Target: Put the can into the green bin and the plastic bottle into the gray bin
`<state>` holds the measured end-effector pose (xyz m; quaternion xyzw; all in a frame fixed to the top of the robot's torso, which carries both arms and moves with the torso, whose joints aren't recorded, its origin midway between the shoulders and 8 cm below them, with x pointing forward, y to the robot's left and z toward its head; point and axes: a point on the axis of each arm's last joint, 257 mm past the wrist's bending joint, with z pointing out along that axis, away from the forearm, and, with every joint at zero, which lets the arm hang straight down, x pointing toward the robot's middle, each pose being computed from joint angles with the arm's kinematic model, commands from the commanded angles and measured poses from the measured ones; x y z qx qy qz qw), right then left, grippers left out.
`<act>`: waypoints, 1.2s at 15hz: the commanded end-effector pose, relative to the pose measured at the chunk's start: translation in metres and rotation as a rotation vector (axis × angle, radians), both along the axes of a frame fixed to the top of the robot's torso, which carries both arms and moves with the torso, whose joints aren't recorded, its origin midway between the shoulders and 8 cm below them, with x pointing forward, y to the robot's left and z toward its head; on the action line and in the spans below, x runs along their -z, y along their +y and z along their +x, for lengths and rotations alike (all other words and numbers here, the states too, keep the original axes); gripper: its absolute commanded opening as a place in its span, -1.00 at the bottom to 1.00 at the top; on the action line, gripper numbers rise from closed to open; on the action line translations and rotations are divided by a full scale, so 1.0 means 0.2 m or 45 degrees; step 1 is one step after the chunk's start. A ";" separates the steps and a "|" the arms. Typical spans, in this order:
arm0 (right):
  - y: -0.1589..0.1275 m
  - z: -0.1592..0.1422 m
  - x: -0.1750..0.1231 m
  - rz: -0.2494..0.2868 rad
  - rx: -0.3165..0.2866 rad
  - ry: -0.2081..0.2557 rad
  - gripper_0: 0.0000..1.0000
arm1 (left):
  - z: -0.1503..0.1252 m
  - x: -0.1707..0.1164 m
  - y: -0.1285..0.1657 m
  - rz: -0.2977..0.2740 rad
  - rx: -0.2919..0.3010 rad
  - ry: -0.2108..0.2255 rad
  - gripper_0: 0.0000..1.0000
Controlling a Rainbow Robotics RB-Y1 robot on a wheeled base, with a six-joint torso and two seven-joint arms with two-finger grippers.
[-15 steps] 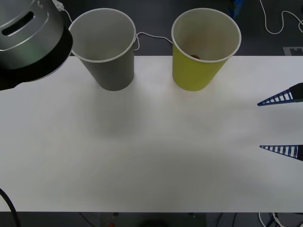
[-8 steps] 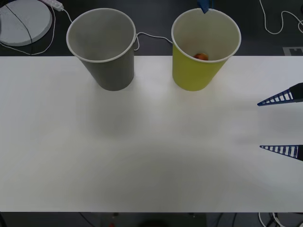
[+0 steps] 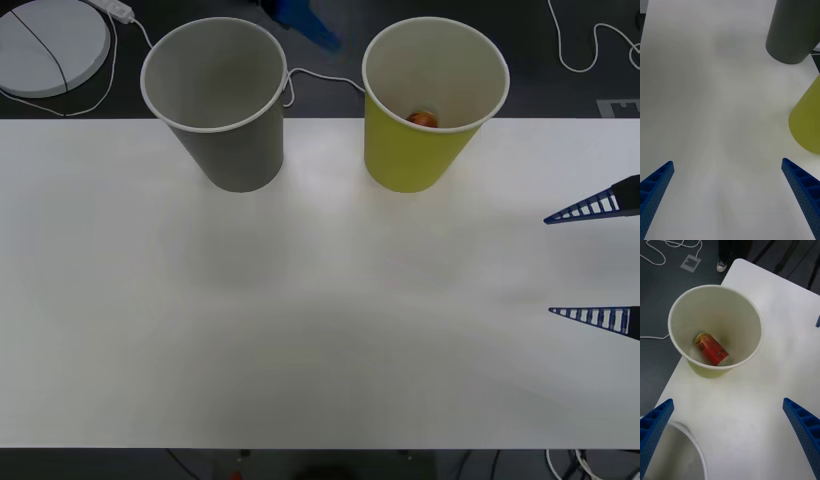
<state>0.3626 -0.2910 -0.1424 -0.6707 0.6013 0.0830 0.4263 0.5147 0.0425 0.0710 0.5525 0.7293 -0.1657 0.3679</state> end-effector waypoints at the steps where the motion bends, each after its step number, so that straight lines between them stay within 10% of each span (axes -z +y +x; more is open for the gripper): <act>1: 0.00 0.00 0.00 0.000 0.000 0.000 1.00 | -0.11 0.08 0.15 0.023 0.034 -0.049 1.00; 18: 0.00 0.00 0.00 0.000 0.000 0.000 1.00 | -0.61 0.66 1.10 0.141 0.225 -0.226 1.00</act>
